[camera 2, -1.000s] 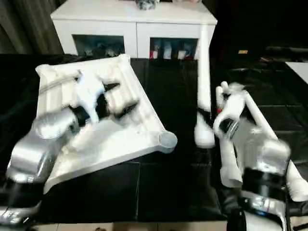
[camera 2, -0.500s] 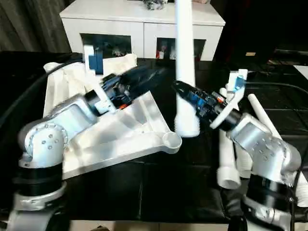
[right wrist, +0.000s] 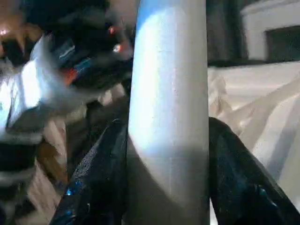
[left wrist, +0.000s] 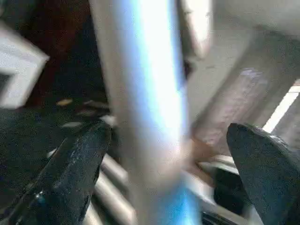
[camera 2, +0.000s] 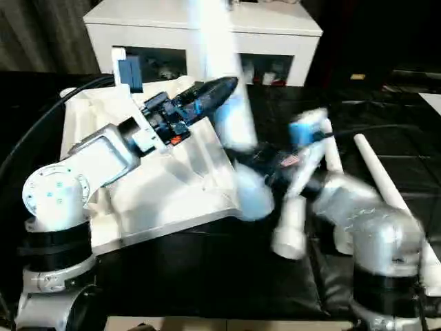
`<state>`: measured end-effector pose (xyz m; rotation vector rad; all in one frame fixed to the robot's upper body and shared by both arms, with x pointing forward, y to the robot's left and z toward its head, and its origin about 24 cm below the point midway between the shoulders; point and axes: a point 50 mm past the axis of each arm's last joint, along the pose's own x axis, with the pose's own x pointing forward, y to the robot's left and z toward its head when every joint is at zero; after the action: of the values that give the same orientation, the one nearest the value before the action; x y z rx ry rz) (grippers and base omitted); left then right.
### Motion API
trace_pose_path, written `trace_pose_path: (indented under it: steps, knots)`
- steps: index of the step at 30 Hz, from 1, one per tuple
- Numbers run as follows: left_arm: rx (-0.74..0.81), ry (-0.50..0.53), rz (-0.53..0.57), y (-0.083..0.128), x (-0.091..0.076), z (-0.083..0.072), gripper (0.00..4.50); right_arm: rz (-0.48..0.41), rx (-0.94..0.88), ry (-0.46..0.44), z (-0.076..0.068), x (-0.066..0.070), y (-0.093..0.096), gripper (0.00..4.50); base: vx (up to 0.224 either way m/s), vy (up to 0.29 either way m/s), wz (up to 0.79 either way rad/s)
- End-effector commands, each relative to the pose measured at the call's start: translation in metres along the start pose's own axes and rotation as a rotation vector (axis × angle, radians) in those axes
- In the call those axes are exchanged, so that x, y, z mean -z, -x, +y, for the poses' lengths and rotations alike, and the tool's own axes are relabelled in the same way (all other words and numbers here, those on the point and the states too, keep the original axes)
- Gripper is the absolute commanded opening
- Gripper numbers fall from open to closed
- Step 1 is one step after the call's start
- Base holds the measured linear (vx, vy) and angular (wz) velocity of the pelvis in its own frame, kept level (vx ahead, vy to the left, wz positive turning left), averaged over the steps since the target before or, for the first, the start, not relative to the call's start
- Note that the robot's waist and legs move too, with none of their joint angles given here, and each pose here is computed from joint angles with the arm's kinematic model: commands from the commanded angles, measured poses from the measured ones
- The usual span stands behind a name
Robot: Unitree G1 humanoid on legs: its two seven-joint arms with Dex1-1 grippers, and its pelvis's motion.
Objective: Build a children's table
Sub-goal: Pick table leg
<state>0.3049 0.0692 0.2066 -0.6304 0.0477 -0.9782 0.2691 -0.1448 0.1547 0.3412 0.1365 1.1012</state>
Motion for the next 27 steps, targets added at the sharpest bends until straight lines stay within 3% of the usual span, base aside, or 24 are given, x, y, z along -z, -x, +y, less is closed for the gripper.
trace_pose_path:
  steps: [1,4,13,14,27]
  knots:
    - [-0.085,-0.003,0.02,-0.004,0.001,0.007,4.5,0.013,0.022,0.084,0.003,-0.004,-0.004,1.84,0.0,0.0,0.0]
    - [-0.194,-0.009,0.021,-0.004,0.001,0.018,4.5,0.03,0.072,0.134,0.0,-0.002,-0.009,1.84,0.0,0.0,0.0]
    - [-0.303,0.035,-0.007,-0.004,-0.004,0.03,3.97,0.189,0.245,0.514,-0.011,0.012,-0.027,1.84,0.0,0.0,0.0]
    - [-0.31,0.035,-0.005,-0.004,-0.004,0.03,3.75,0.189,0.247,0.53,-0.011,0.013,-0.03,1.84,0.0,0.0,0.0]
    - [-0.415,0.073,-0.003,-0.004,-0.002,0.038,2.89,0.105,0.387,0.636,-0.019,0.01,-0.048,1.84,0.0,0.0,0.0]
